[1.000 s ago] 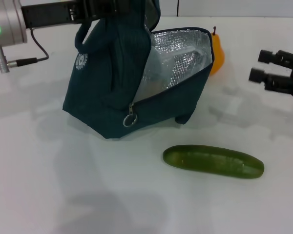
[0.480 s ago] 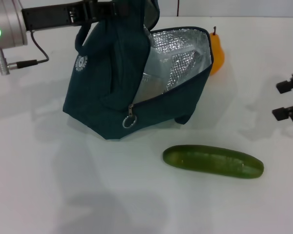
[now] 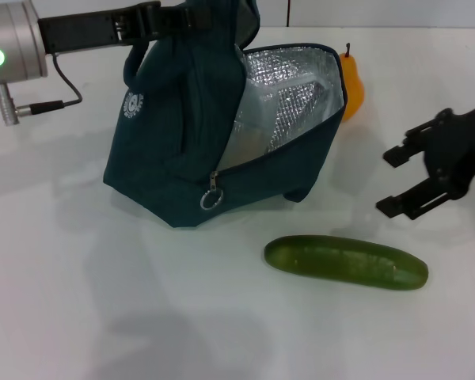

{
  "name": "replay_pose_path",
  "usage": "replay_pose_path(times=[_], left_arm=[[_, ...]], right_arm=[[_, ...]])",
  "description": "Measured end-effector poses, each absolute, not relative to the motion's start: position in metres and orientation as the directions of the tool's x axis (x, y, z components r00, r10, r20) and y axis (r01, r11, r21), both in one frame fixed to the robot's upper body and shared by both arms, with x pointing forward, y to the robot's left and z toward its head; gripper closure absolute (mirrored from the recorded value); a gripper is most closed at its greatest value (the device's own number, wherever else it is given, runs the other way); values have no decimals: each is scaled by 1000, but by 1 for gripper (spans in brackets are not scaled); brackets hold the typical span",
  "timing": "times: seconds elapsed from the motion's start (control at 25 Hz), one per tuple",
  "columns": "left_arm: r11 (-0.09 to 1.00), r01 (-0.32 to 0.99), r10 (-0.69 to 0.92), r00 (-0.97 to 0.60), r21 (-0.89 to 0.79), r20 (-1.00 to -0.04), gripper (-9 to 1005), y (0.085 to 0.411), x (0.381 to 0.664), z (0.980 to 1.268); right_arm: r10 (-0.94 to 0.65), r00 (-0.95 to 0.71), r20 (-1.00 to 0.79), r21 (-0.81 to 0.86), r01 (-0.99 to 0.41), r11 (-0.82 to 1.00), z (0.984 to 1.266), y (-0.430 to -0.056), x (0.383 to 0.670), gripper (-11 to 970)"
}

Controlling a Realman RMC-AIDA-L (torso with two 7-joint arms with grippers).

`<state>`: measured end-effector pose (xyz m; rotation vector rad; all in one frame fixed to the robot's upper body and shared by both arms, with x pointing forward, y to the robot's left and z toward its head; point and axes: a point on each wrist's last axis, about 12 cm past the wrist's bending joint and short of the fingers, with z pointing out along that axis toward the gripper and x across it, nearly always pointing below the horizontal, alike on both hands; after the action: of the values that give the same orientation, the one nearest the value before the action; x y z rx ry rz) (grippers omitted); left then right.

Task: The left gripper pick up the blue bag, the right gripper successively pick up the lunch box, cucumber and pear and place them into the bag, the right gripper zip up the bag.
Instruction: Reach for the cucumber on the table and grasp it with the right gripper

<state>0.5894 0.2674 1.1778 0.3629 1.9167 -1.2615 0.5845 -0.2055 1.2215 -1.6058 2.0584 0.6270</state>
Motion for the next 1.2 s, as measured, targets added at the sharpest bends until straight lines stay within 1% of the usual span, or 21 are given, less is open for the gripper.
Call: replay_pose_path(times=[0.32, 0.48, 0.72, 0.96, 1.2], left_arm=[[461, 615, -180, -642, -640, -746, 953, 267, 589, 1178], [460, 615, -181, -642, -641, -745, 953, 266, 589, 1178], [459, 616, -181, -641, -641, -746, 953, 266, 589, 1178], [458, 617, -181, -640, -640, -746, 953, 266, 590, 1178], [458, 616, -182, -640, -641, -746, 953, 266, 590, 1178]], right_arm=[[-803, -209, -559, 104, -978, 182, 1221, -170, 593, 159], [-841, -208, -500, 102, -978, 181, 1219, -148, 596, 160], [-890, -149, -430, 77, -989, 129, 1209, -122, 590, 161], [-924, -106, -367, 62, -994, 89, 1193, -107, 581, 162], [-933, -112, -342, 70, -993, 94, 1182, -102, 582, 162]])
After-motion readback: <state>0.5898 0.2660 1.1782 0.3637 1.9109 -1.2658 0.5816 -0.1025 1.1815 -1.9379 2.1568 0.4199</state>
